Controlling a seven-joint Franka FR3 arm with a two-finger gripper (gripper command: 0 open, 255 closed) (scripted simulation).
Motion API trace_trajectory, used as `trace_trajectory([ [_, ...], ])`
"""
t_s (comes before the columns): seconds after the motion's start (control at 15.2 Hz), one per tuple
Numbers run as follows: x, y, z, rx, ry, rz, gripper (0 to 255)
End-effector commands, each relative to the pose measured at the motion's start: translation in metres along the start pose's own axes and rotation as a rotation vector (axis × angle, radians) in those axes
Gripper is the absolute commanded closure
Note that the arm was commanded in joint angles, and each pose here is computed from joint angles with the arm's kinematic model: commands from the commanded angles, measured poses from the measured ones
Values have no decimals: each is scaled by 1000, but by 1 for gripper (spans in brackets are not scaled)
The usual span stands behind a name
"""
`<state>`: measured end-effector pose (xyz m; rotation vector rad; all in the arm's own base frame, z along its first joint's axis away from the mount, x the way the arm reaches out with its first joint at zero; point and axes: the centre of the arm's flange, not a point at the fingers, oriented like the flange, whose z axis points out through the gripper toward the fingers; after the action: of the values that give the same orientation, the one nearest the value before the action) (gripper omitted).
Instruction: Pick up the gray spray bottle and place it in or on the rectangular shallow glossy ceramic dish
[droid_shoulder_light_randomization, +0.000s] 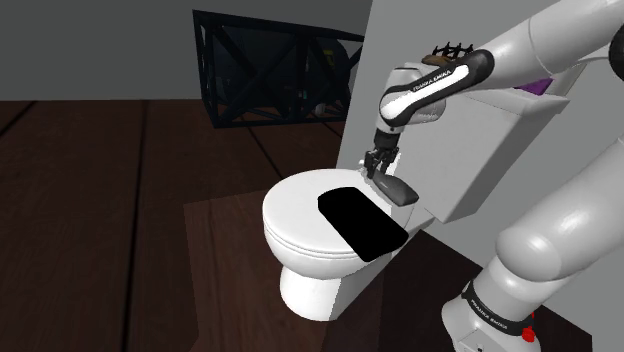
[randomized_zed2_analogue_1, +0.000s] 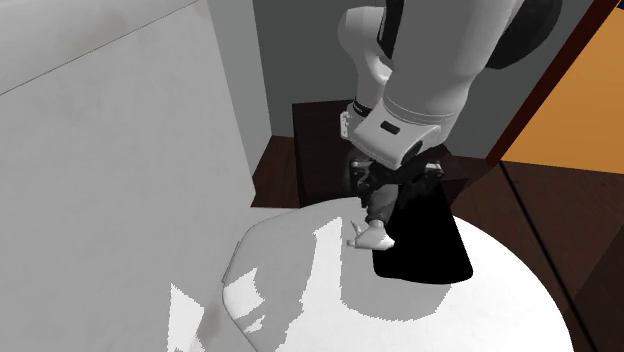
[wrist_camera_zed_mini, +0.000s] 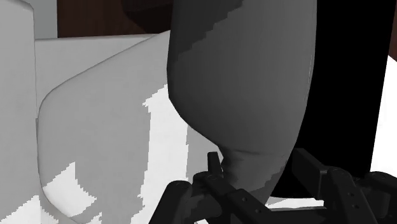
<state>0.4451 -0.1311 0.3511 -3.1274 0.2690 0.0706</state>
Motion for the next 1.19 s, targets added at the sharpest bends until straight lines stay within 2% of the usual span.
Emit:
trace_trajectory([
  [0.0, -11, -26, 1, -1, 0, 1, 255],
  [0.4, -33, -103, -2, -1, 0, 1, 255],
  [1.12, -31, -103, 57, -1, 0, 1, 255],
])
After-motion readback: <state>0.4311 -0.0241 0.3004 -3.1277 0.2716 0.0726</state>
